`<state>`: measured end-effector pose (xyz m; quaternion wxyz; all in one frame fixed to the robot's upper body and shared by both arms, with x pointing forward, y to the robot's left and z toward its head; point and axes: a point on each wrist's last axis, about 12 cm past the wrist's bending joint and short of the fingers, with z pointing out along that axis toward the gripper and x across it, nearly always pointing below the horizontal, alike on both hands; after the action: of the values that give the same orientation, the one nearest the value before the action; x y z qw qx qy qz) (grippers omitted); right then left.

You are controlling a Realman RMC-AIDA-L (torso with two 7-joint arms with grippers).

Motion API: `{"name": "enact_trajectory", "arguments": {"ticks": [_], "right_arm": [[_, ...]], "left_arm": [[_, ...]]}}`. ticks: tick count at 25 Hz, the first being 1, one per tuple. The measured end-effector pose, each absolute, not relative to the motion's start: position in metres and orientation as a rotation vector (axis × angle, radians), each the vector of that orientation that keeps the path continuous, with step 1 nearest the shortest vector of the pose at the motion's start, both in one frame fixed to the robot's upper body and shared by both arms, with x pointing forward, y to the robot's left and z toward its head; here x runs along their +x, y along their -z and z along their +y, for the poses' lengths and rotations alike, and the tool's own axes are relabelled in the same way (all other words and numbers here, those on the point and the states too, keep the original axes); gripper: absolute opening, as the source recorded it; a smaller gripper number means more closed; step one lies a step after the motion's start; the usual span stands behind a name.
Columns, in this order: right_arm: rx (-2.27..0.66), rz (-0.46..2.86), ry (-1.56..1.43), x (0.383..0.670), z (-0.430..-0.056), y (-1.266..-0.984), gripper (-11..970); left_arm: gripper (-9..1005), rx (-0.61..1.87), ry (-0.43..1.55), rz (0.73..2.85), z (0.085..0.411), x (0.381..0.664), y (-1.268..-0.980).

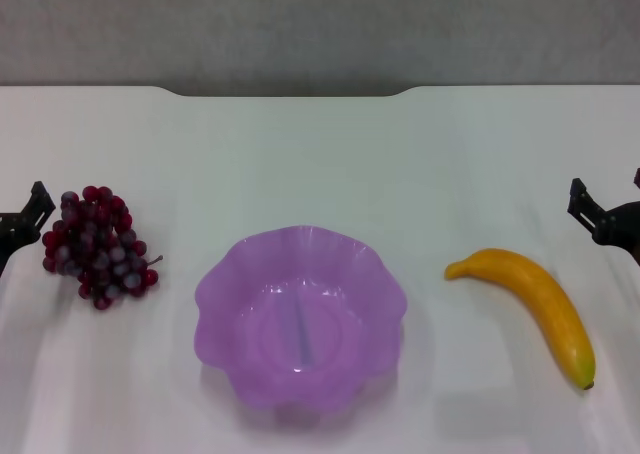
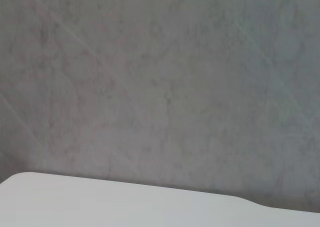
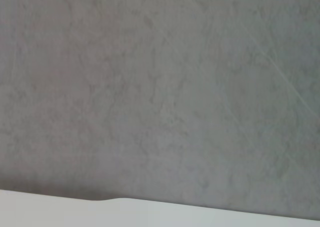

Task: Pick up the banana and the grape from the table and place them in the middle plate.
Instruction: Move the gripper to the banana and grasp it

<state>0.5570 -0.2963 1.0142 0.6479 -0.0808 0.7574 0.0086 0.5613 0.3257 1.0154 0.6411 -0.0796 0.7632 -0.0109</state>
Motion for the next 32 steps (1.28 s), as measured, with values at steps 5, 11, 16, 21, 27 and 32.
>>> {"name": "enact_trajectory", "arguments": {"ticks": [5,11,16,21,27,32], "right_arm": [[-0.184,1.725,-0.022,0.5577,-0.2957,-1.0143,880],[-0.185,1.722,-0.020,0.5575,-0.2963,-1.0146,880],[-0.187,1.728,-0.018,0.5572,-0.2967,-1.0137,880],[-0.186,1.729,-0.018,0.5571,-0.2967,-1.0135,879],[-0.186,1.731,-0.016,0.5566,-0.2973,-1.0131,879],[-0.186,1.732,-0.015,0.5564,-0.2975,-1.0129,879]], "left_arm": [[880,-0.179,0.025,1.743,0.3257,0.5612,-1.0151],[880,-0.181,0.024,1.748,0.3260,0.5606,-1.0143],[880,-0.182,0.023,1.754,0.3261,0.5604,-1.0136],[880,-0.182,0.023,1.754,0.3261,0.5603,-1.0135],[880,-0.181,0.023,1.753,0.3260,0.5605,-1.0137],[880,-0.181,0.024,1.753,0.3258,0.5607,-1.0138]]}}
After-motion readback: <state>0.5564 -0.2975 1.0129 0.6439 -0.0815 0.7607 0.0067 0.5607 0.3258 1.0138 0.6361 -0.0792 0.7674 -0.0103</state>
